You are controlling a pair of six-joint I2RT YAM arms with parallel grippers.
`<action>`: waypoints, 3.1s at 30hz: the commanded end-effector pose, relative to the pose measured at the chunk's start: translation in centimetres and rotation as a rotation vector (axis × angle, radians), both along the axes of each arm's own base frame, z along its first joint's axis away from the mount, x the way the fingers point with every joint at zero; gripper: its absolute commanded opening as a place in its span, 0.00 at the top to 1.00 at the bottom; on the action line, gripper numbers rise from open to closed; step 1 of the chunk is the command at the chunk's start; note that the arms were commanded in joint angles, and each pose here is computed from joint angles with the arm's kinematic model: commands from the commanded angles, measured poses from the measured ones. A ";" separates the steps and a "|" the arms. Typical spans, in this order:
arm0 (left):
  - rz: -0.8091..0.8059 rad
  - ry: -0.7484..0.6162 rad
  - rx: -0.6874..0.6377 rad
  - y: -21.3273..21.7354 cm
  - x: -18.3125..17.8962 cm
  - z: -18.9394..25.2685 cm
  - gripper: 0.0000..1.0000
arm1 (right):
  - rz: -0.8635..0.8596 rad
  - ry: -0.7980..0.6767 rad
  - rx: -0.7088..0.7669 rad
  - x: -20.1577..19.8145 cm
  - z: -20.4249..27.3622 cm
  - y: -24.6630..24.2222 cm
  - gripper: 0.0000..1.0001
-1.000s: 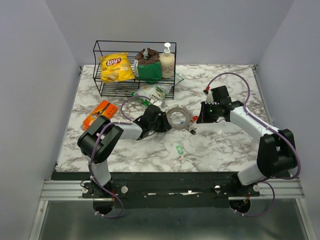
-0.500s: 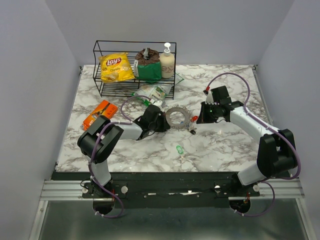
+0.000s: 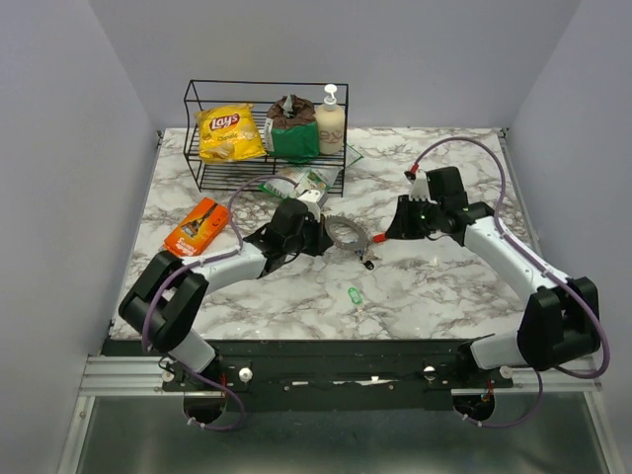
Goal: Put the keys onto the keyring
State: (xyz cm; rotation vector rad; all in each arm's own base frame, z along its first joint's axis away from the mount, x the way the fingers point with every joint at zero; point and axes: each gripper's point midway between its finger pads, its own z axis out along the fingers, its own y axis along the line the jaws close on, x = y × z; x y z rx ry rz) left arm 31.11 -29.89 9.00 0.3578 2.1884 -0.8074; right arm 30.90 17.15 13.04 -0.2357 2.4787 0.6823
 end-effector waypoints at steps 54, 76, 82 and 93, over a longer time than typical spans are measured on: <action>-0.784 -0.361 -0.231 -1.9 -13.5 26.3 1.00 | 0.816 -0.698 0.566 -11.2 23.3 9.8 0.35; -0.775 -0.385 -0.273 -2.5 -13.9 27.5 1.00 | 0.825 -0.592 0.556 -11.1 20.2 10.1 0.43; -0.777 -0.394 -0.280 -2.6 -14.0 27.8 1.00 | 0.829 -0.572 0.550 -11.2 19.6 10.0 0.48; -0.780 -0.386 -0.282 -2.7 -14.1 27.6 1.00 | 0.838 -0.583 0.550 -11.6 19.7 9.8 0.81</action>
